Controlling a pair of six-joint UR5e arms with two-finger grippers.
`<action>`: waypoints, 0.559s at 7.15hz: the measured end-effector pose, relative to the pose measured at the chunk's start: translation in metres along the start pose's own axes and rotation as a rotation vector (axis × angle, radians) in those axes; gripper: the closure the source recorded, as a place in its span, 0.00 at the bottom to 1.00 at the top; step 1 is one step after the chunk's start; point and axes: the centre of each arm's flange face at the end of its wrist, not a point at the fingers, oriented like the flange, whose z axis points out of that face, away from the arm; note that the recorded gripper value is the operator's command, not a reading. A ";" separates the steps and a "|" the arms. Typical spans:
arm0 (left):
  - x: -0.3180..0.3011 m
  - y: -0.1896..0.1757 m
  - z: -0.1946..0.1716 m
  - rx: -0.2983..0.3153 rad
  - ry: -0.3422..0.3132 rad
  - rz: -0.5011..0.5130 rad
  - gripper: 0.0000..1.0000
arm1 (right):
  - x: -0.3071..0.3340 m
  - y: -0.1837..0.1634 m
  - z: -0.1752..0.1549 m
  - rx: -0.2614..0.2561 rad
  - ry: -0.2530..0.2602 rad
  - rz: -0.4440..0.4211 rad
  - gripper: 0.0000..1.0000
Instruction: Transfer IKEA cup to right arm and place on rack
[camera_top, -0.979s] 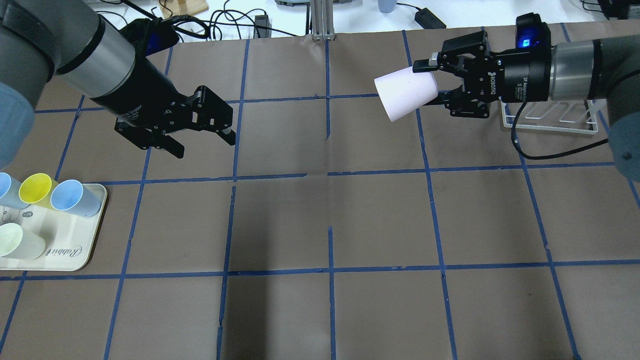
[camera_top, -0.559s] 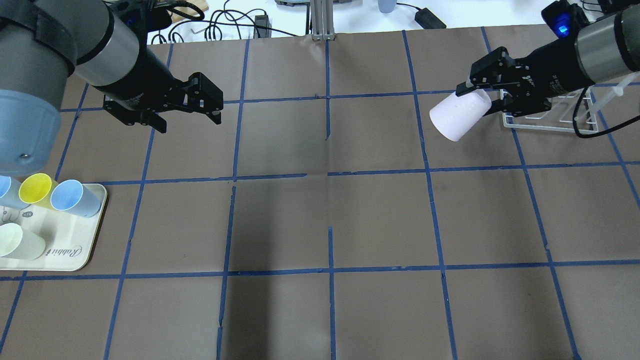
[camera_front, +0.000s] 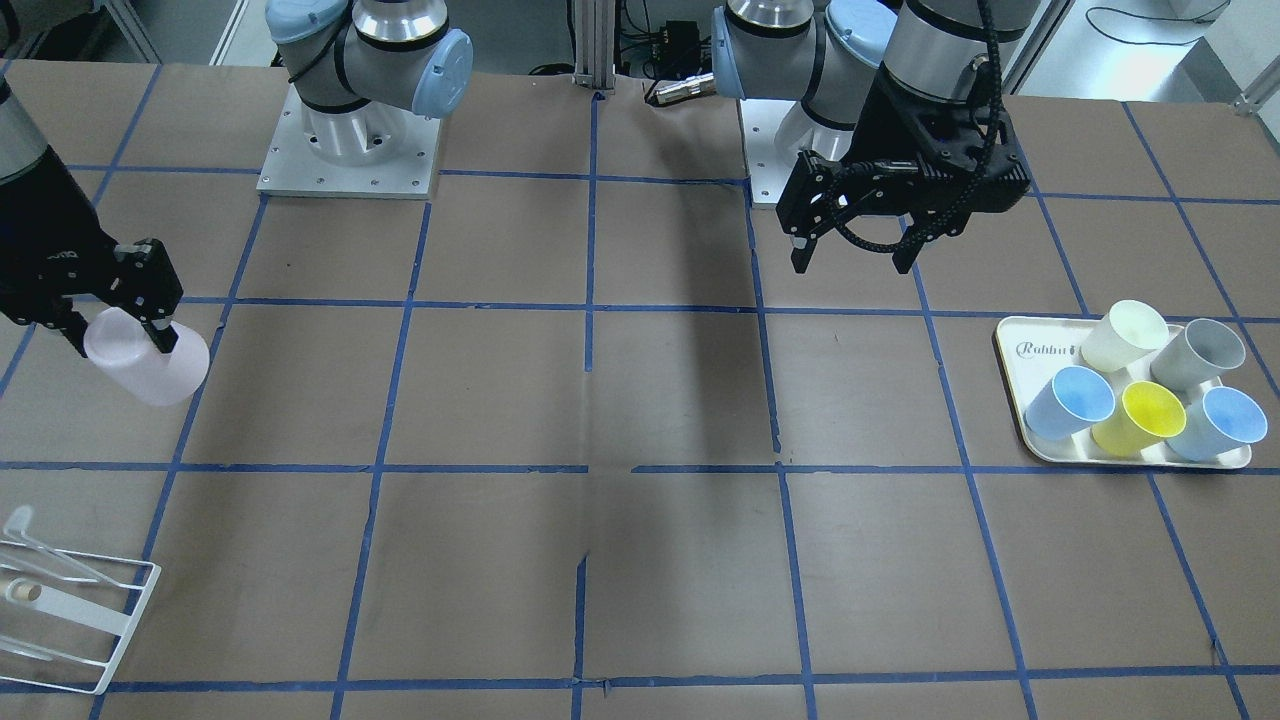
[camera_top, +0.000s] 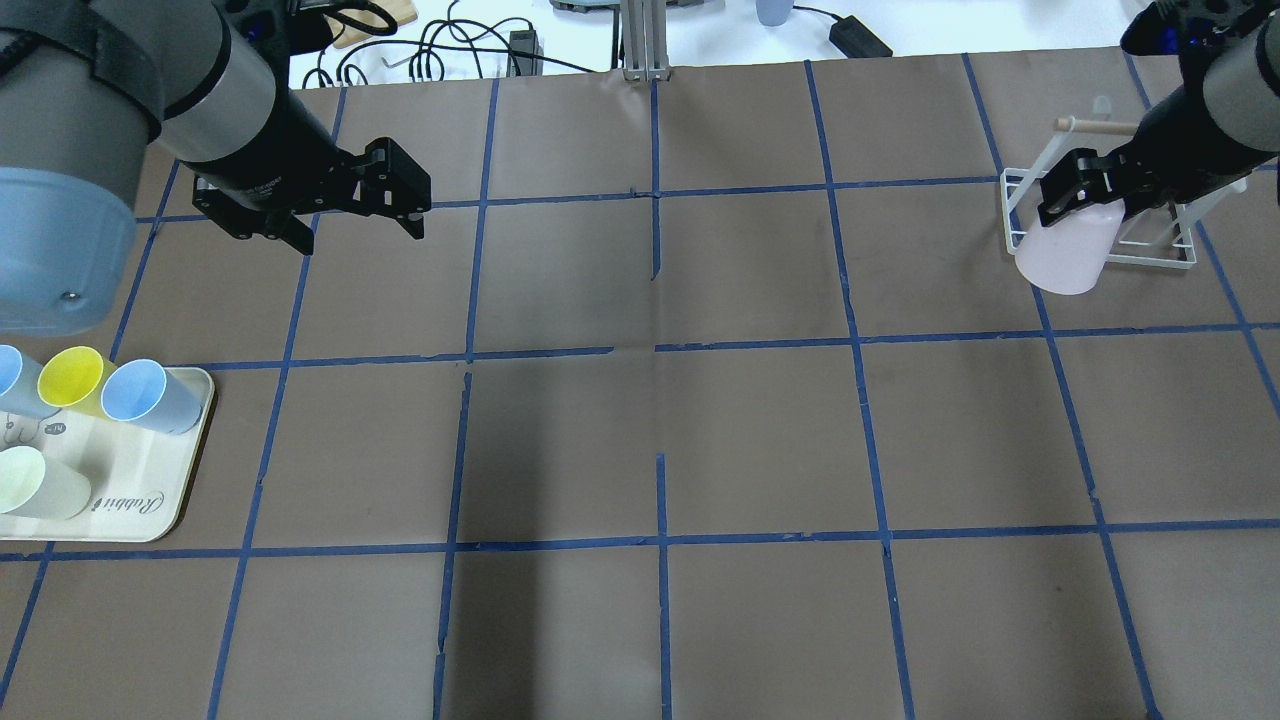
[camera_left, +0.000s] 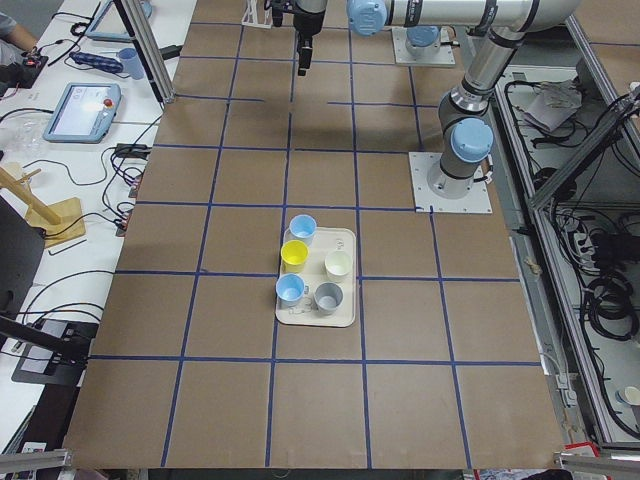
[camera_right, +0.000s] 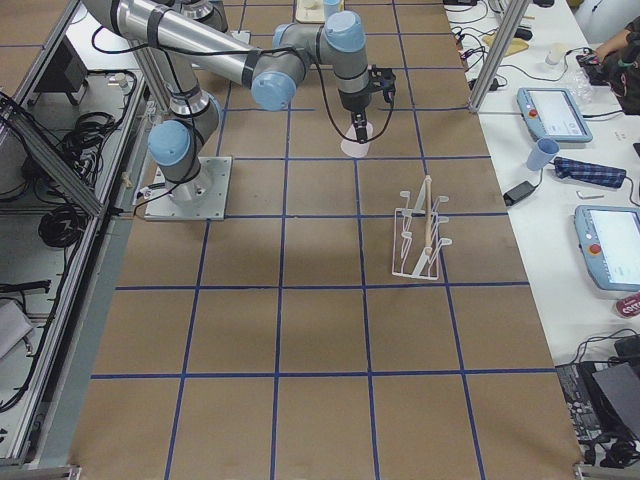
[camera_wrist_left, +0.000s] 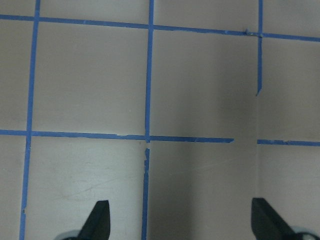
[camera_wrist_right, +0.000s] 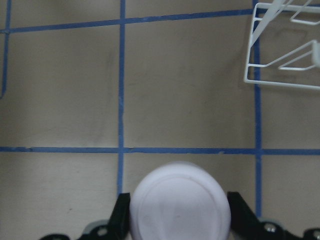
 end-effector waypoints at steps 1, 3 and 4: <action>-0.001 -0.005 -0.002 -0.003 -0.013 -0.001 0.00 | 0.007 -0.007 0.004 0.034 0.044 -0.038 0.78; 0.000 -0.019 -0.009 -0.007 -0.031 -0.011 0.00 | 0.020 -0.023 0.021 0.091 0.094 -0.075 0.78; 0.002 -0.026 -0.013 -0.009 -0.034 -0.016 0.00 | 0.032 -0.026 0.030 0.103 0.104 -0.075 0.78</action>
